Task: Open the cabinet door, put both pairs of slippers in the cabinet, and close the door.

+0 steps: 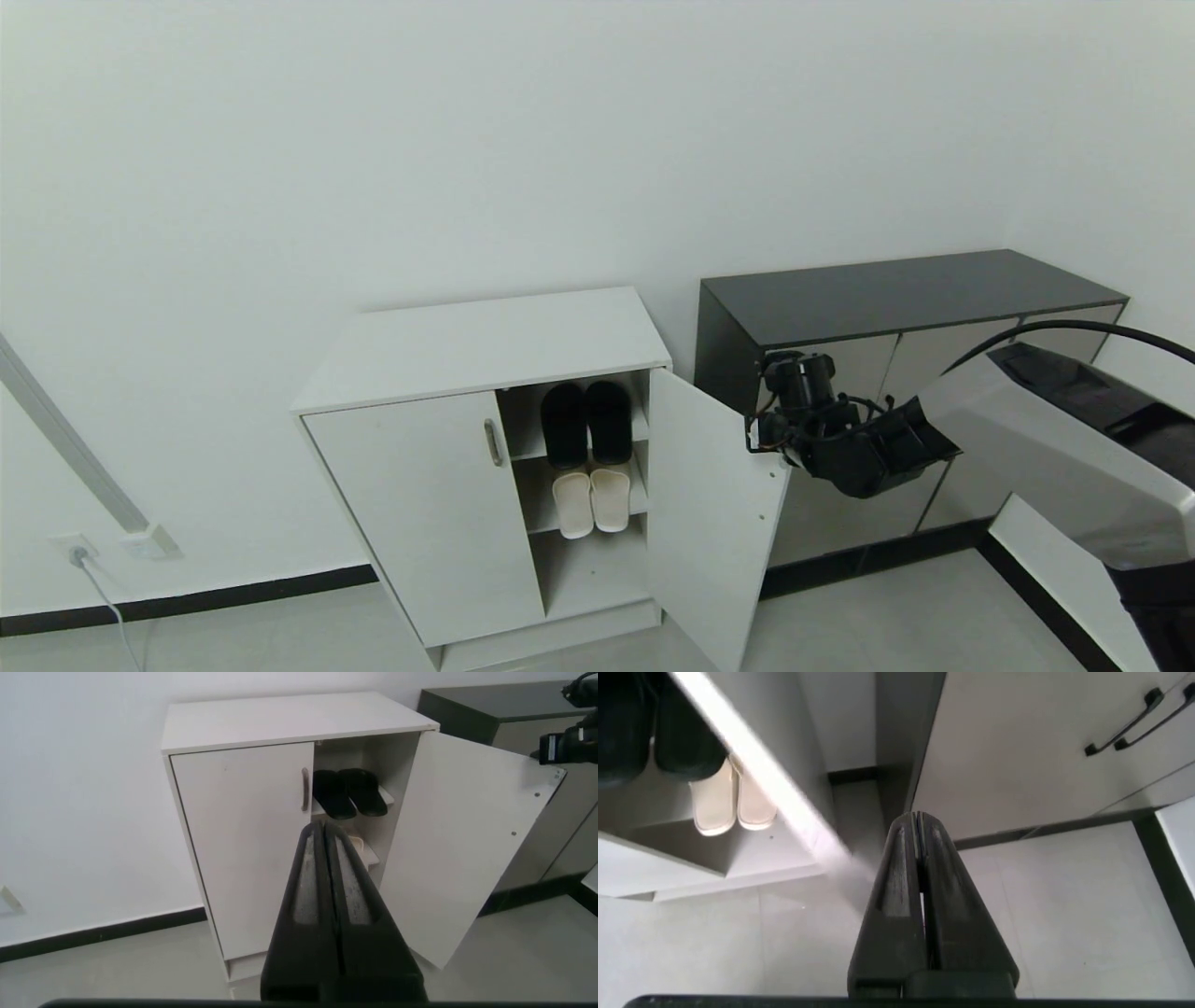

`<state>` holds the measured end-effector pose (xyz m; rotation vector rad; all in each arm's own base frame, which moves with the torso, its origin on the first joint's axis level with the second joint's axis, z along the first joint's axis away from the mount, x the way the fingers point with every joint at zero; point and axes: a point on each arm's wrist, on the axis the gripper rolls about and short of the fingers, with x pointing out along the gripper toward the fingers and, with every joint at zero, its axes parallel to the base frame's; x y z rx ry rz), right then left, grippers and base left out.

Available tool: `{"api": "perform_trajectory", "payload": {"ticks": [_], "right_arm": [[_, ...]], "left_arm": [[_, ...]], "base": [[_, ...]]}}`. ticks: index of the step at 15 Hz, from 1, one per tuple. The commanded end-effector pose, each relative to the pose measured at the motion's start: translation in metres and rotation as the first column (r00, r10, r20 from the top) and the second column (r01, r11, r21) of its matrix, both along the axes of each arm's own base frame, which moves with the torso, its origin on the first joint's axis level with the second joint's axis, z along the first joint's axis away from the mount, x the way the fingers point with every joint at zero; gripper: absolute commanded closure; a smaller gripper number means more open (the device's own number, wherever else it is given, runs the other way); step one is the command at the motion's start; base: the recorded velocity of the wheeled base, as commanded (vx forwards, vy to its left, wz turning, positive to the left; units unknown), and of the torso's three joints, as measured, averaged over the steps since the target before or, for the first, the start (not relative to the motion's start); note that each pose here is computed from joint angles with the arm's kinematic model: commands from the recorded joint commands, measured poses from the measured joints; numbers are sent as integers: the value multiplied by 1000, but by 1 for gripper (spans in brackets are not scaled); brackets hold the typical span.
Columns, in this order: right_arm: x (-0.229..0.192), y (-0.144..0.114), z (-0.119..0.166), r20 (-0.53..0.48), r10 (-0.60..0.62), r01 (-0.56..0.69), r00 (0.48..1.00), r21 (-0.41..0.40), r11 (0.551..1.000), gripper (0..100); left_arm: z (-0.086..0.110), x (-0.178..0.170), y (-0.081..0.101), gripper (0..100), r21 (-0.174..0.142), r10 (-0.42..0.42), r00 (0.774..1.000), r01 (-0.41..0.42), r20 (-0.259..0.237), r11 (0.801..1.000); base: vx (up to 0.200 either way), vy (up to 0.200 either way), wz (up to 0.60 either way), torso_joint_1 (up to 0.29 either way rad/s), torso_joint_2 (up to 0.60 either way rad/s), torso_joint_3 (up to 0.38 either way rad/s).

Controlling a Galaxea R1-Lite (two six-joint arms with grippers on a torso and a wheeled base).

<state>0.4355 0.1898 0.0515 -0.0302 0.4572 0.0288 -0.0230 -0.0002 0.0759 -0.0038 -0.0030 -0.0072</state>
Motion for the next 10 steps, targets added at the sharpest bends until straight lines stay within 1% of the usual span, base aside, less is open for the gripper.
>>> {"api": "perform_trajectory", "payload": {"ticks": [1,3,6,10], "right_arm": [[-6,5,5,2,14,-14,1000,1,1000,100],[-10,9,5,-1,27,-27,1000,-1,1000,100],[-30,35,4,-15,94,-94,995,-4,996,100],[-61,59,17,-15,172,-172,985,5,985,100]], "left_arm": [[0,0,0,100,-1,1,1000,-1,-1,1000],[0,0,0,100,-1,1,1000,-1,-1,1000],[0,0,0,100,-1,0,1000,0,-1,1000],[0,0,0,100,-2,0,1000,0,-1,1000]], "base": [[0,0,0,0,0,0],[0,0,0,0,0,0],[0,0,0,0,0,0],[0,0,0,0,0,0]]}}
